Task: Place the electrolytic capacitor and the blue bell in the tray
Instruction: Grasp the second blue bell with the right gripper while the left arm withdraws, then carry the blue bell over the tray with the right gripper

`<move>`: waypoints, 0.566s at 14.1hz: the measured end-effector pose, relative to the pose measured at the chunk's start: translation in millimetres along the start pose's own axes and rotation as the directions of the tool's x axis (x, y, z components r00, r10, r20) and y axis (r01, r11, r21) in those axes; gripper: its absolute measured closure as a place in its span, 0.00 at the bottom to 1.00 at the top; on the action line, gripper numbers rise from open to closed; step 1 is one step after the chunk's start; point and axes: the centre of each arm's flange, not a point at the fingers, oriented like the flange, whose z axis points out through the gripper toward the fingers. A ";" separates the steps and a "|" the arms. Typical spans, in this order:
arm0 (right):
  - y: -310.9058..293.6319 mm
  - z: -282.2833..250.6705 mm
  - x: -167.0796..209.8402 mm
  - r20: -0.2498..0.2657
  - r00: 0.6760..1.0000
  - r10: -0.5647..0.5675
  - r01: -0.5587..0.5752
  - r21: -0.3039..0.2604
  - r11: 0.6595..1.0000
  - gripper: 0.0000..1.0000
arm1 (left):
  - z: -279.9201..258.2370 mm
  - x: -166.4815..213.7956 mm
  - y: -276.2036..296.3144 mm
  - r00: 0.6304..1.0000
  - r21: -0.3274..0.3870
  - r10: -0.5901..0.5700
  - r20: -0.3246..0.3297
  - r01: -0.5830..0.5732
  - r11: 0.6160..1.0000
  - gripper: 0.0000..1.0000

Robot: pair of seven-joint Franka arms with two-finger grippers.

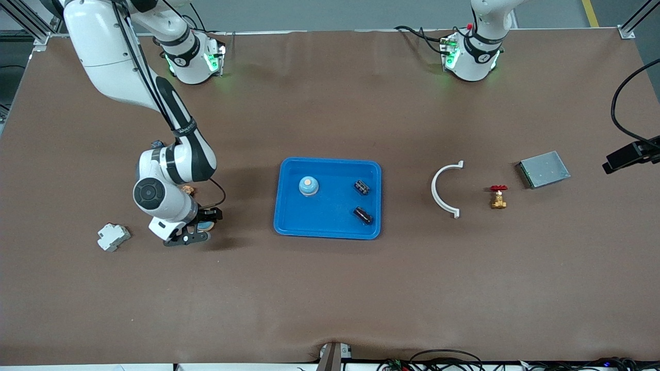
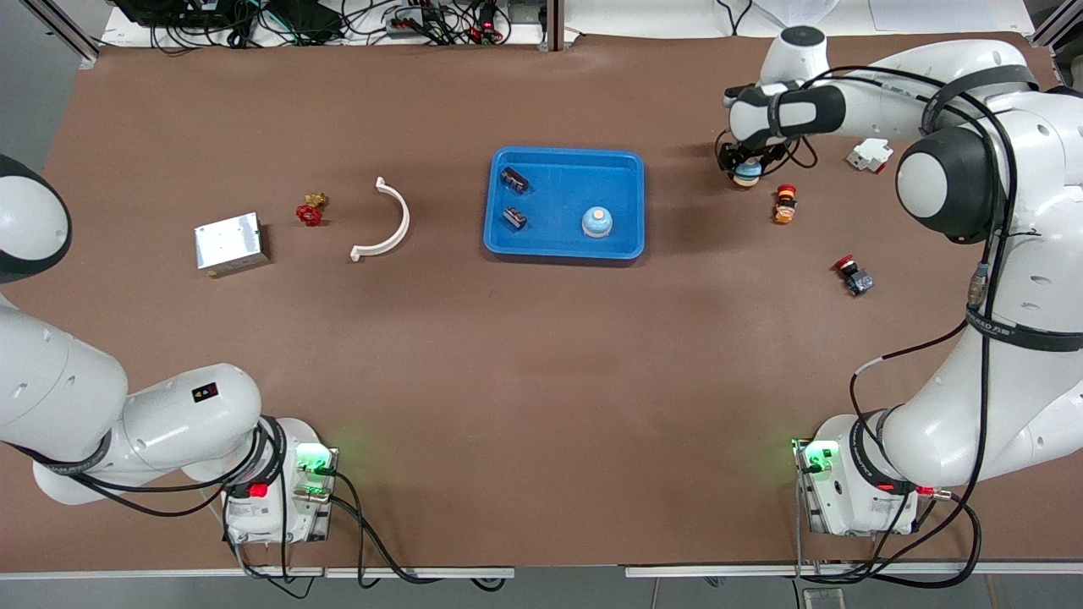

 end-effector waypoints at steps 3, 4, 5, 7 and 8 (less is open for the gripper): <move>-18.2 -45.1 10.9 0.057 0.998 0.025 -0.029 0.071 0.997 0.30 | -5.2 -26.5 19.3 0.999 0.016 0.028 0.020 -0.028 0.999 0.00; -23.8 -57.1 14.1 0.062 0.997 0.044 -0.051 0.105 0.993 0.30 | -7.0 -37.4 24.4 0.999 0.014 0.033 0.024 -0.034 0.999 0.00; -29.6 -64.8 16.6 0.062 0.996 0.068 -0.075 0.126 0.989 0.30 | -9.4 -47.8 26.3 0.999 0.007 0.035 0.026 -0.035 0.999 0.00; -52.3 -71.1 17.8 0.066 0.988 0.139 -0.147 0.132 0.980 0.30 | -13.8 -64.4 24.7 0.999 0.000 0.035 0.026 -0.035 0.999 0.00; -70.3 -73.7 17.1 0.066 0.983 0.172 -0.179 0.129 0.975 0.30 | -14.4 -71.0 24.7 0.999 0.000 0.037 0.027 -0.037 0.999 0.00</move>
